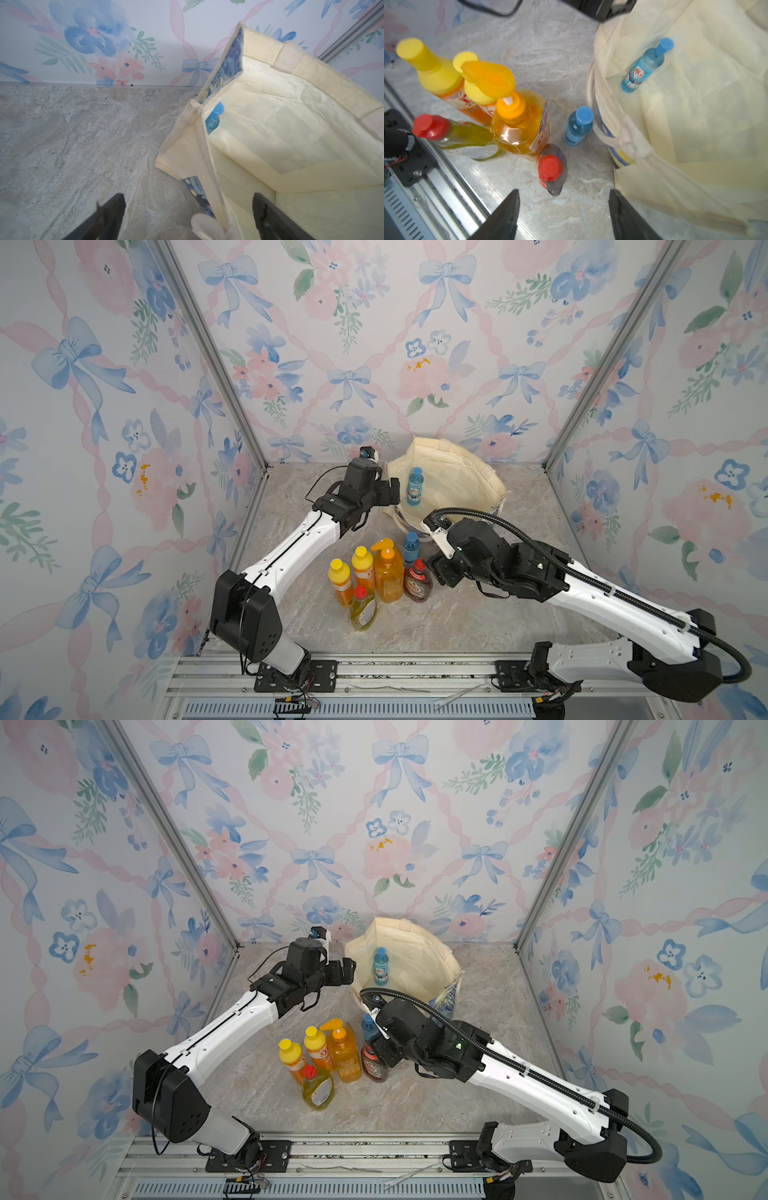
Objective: Pack dish soap into the shopping bag
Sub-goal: Pick up the bottle of dish soap at the center of the board.
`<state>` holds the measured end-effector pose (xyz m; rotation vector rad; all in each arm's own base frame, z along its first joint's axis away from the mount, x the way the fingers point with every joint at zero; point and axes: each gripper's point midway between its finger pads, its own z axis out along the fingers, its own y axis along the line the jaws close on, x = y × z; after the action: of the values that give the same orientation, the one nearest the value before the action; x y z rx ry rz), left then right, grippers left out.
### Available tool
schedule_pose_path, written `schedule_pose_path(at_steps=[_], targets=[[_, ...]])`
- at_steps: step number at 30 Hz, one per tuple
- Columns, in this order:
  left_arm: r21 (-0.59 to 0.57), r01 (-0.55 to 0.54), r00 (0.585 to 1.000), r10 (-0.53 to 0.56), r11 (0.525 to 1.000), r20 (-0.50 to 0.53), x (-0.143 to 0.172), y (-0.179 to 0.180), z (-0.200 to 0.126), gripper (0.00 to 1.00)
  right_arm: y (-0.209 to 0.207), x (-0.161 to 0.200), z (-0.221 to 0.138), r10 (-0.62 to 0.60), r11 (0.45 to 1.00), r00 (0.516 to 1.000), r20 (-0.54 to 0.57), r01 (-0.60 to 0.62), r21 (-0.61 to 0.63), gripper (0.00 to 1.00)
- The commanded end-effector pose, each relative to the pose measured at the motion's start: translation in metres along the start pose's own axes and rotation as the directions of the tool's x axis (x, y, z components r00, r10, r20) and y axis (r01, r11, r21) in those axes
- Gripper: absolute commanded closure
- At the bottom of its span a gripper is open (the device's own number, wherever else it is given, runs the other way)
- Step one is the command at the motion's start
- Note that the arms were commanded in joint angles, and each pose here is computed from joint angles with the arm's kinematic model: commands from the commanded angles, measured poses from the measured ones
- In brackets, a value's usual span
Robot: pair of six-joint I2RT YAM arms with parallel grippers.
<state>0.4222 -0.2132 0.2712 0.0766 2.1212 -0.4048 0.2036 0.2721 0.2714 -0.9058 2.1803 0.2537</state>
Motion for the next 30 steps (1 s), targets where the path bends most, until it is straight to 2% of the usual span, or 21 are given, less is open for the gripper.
schedule_pose_path(at_steps=[1, 5, 12, 17, 30], targets=[[0.005, 0.013, 0.999, -0.013, 1.0, 0.047, -0.018, -0.004, -0.014, 0.02, 0.008, 0.027, 0.017, 0.01, 1.0, 0.995, -0.094, -0.011, -0.012, 0.28], [0.011, 0.018, 0.999, -0.018, 1.0, 0.05, -0.02, -0.005, -0.015, 0.02, 0.016, 0.036, 0.039, -0.024, 0.999, 0.99, -0.142, 0.019, -0.036, 0.26], [0.009, 0.026, 0.999, -0.027, 1.0, 0.046, -0.018, -0.004, -0.015, 0.02, 0.027, 0.051, 0.066, -0.011, 0.99, 0.981, -0.194, -0.016, -0.14, 0.27], [0.006, 0.026, 0.999, -0.026, 1.0, 0.042, -0.018, -0.004, -0.012, 0.02, 0.024, 0.063, 0.086, -0.01, 0.99, 0.972, -0.236, -0.023, -0.137, 0.3], [0.012, 0.018, 0.999, -0.019, 1.0, 0.034, -0.018, -0.006, -0.01, 0.02, 0.025, 0.062, 0.105, -0.004, 0.991, 0.977, -0.211, -0.025, -0.132, 0.34]])
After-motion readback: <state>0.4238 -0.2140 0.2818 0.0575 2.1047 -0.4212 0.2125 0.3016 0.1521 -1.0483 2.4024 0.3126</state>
